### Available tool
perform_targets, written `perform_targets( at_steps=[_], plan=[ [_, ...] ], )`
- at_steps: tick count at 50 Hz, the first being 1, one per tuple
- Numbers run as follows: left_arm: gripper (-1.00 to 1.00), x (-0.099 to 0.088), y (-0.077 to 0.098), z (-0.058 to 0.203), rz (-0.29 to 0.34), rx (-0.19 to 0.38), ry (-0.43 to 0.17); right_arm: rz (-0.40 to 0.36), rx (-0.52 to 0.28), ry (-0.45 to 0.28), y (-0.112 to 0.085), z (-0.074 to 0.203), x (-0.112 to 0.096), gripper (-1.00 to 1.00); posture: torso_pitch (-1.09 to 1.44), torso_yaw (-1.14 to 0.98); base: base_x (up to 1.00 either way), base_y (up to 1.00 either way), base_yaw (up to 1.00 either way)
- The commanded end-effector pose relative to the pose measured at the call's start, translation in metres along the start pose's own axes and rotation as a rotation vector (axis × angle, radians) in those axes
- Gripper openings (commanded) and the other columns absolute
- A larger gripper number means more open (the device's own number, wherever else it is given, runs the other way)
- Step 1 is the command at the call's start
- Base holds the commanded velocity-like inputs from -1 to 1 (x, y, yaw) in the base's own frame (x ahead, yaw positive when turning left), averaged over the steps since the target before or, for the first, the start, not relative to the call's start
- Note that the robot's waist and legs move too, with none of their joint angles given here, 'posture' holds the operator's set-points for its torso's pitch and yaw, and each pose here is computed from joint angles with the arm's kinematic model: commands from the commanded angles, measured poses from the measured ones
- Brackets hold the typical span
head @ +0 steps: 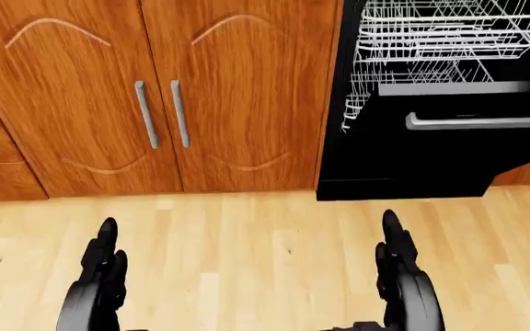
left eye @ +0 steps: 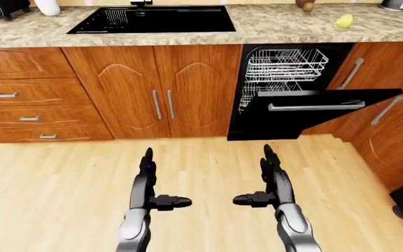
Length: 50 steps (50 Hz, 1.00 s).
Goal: Close the dishwasher door
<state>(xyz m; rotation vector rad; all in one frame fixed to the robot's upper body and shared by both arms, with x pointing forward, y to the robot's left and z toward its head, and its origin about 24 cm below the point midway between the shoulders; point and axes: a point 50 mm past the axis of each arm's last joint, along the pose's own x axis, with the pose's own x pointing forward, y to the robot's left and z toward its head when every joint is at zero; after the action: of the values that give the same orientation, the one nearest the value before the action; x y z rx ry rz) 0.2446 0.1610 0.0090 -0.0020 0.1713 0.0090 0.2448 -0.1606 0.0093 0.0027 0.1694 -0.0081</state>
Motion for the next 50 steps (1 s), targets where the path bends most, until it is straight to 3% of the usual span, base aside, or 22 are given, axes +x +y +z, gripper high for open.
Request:
perform_targets(
  at_steps=[1, 10, 13, 14, 50],
  plan=[
    [1.0, -0.004, -0.004, 0.042, -0.016, 0.02, -0.196, -0.01, -0.041, -0.177, 0.001, 0.04, -0.004, 1.0, 0.0, 0.0, 0.0, 0.0, 0.0],
    [1.0, -0.01, -0.009, 0.042, -0.035, 0.044, -0.213, -0.038, -0.058, -0.187, -0.002, 0.039, -0.011, 1.0, 0.0, 0.0, 0.0, 0.0, 0.0],
    [1.0, -0.012, -0.01, 0.044, -0.035, 0.046, -0.219, -0.025, -0.031, -0.246, -0.002, 0.045, -0.015, 1.0, 0.0, 0.0, 0.0, 0.0, 0.0],
    [1.0, -0.012, -0.01, 0.044, -0.036, 0.046, -0.22, -0.054, -0.062, -0.205, -0.002, 0.042, -0.013, 1.0, 0.0, 0.0, 0.0, 0.0, 0.0],
    [1.0, -0.013, -0.013, 0.041, -0.042, 0.055, -0.216, -0.038, -0.039, -0.205, 0.001, 0.045, -0.017, 1.0, 0.0, 0.0, 0.0, 0.0, -0.26]
  ],
)
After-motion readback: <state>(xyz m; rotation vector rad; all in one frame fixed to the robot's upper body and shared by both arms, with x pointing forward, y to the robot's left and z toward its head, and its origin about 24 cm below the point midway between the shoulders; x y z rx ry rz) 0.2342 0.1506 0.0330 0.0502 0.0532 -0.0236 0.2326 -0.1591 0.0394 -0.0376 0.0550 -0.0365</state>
